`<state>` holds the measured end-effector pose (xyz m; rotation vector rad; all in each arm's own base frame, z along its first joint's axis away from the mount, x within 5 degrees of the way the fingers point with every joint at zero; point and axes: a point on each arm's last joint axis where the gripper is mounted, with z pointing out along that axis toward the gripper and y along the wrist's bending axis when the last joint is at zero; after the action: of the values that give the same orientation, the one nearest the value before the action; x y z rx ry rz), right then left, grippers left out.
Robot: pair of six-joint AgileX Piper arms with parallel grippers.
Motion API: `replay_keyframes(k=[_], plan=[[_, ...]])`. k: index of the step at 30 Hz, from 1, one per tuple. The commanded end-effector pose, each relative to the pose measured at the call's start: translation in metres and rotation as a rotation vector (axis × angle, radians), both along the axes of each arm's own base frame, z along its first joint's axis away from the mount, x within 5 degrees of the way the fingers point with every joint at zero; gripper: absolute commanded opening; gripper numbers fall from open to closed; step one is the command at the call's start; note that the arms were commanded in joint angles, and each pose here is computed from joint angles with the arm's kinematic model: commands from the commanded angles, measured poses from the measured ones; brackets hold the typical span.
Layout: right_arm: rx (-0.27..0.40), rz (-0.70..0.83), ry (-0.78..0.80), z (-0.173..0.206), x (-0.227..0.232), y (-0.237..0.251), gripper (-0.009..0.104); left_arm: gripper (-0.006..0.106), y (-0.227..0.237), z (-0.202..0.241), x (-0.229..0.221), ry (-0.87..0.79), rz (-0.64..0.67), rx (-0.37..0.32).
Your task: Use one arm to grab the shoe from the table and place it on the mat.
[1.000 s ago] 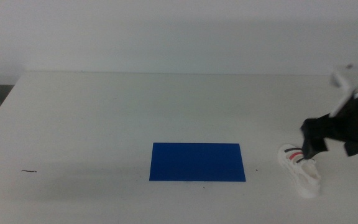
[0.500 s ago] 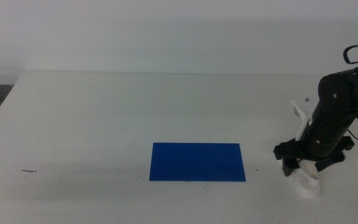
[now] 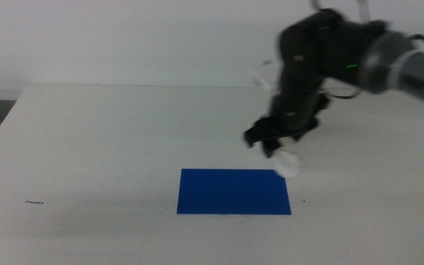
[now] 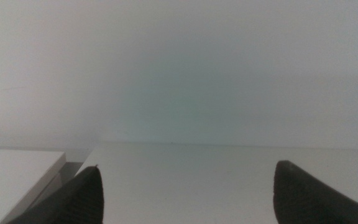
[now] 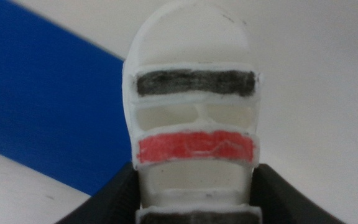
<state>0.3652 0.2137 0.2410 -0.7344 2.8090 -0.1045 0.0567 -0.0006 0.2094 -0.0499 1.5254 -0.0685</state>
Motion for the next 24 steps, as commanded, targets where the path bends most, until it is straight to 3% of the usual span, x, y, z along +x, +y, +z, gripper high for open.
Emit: replay_keyframes(k=[1, 8, 17, 24], plan=[[-0.031, 0.089, 0.017, -0.005, 0.001, 0.025, 0.037, 0.094, 0.000, 0.001, 0.000, -0.015, 0.000, -0.001], [-0.054, 0.182, 0.047, -0.032, 0.003, 0.063, 0.029, 0.094, 0.000, 0.001, 0.000, -0.015, 0.000, -0.001], [-0.163, 0.721, 0.054, -0.039, -0.006, 0.078, 0.028, 0.094, 0.000, 0.001, 0.000, -0.015, 0.000, -0.001], [-0.196, 0.862, 0.060, -0.043, -0.005, 0.079, 0.028, 0.094, 0.000, 0.001, 0.000, -0.015, 0.000, -0.001]])
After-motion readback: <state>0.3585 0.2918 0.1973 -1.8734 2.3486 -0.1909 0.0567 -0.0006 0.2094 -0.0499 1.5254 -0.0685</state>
